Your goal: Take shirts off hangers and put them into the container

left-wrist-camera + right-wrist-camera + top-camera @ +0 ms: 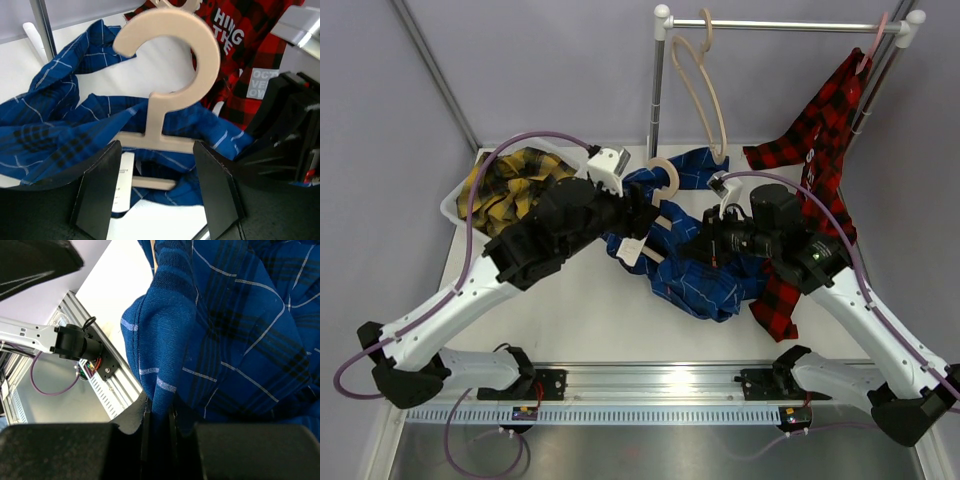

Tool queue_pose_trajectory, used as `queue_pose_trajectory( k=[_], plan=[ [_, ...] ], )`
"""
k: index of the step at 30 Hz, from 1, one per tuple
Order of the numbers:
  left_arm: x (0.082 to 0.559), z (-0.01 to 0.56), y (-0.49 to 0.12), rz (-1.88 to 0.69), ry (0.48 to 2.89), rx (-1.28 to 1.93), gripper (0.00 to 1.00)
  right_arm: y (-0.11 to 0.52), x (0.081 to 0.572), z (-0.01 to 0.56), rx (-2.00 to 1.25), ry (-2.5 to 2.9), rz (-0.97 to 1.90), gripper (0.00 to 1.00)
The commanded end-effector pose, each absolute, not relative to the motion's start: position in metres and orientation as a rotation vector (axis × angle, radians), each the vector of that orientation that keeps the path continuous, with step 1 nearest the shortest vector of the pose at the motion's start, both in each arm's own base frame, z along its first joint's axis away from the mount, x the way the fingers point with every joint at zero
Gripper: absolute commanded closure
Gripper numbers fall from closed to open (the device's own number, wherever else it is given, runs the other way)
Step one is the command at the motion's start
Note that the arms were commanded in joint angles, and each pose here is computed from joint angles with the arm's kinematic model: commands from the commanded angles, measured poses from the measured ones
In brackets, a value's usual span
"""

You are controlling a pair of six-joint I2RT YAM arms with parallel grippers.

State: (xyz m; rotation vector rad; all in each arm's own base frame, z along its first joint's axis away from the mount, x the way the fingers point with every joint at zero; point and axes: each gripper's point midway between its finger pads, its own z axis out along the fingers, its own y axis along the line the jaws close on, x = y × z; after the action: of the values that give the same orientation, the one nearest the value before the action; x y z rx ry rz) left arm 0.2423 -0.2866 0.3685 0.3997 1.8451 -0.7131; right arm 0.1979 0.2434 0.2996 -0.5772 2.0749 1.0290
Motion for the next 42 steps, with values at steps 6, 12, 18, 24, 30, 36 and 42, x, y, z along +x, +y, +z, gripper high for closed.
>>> queue_pose_trajectory(
  k=[6,12,18,24,30,36,42],
  plan=[
    [0.267,0.383,-0.289,-0.608,1.802,0.32,0.4,0.263,0.204,0.346,-0.601,1.898,1.078,1.0],
    [0.272,0.369,-0.298,-0.59,1.833,0.34,0.45,0.265,0.203,0.348,-0.616,1.883,1.093,1.0],
    [0.274,0.366,-0.308,-0.614,1.841,0.355,0.57,0.267,0.2,0.351,-0.628,1.872,1.108,1.0],
    [0.275,0.364,-0.319,-0.642,1.847,0.384,0.58,0.268,0.199,0.349,-0.644,1.867,1.109,1.0],
    [0.274,0.364,-0.325,-0.675,1.837,0.392,0.58,0.27,0.198,0.353,-0.655,1.846,1.123,1.0],
    [0.279,0.363,-0.319,-0.622,1.826,0.387,0.85,0.268,0.199,0.351,-0.656,1.844,1.104,1.0],
    [0.288,0.373,-0.3,-0.501,1.754,0.392,1.0,0.261,0.205,0.336,-0.625,1.897,1.036,0.84]
  ],
)
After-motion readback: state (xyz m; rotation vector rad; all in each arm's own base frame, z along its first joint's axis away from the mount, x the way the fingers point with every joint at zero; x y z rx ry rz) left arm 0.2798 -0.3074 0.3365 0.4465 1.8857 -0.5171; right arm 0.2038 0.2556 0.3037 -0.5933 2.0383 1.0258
